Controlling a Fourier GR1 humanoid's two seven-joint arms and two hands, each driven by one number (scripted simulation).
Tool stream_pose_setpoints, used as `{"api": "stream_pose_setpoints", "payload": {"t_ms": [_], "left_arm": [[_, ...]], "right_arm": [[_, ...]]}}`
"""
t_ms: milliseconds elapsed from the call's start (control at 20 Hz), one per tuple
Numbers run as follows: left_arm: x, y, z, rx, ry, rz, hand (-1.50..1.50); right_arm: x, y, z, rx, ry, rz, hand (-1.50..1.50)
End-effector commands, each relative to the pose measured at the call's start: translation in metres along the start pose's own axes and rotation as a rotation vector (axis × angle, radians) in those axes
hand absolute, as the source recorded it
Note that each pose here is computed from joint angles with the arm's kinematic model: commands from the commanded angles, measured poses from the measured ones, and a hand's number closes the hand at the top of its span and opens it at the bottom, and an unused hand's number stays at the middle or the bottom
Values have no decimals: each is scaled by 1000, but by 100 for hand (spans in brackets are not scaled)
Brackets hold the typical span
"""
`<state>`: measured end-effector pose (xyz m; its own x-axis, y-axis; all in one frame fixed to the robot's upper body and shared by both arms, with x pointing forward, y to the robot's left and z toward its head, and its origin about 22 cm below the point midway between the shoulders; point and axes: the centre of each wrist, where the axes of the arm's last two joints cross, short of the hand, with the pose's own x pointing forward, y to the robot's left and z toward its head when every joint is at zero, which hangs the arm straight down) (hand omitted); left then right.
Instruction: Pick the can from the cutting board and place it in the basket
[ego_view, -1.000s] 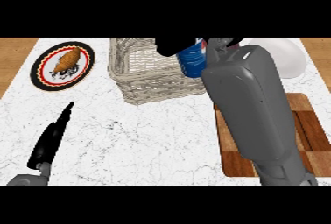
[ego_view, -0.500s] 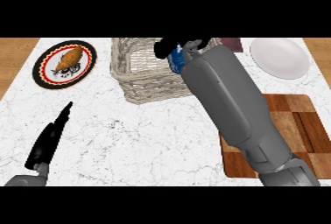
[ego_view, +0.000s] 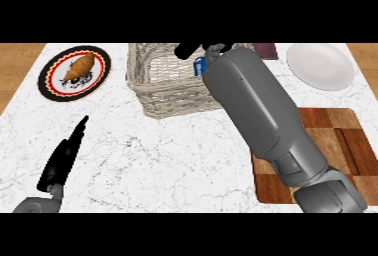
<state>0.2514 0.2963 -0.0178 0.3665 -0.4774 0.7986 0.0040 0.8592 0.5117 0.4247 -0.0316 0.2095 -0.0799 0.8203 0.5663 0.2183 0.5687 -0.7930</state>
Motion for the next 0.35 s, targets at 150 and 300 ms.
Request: {"api": "stream_pose_setpoints", "payload": {"t_ms": [150, 300], "left_arm": [[-7, 21, 4, 21, 4, -2, 0], [-18, 12, 17, 6, 24, 5, 0]], "right_arm": [[-14, -10, -10, -158, 168, -198, -150], [-60, -46, -26, -211, 238, -239, -150]]}}
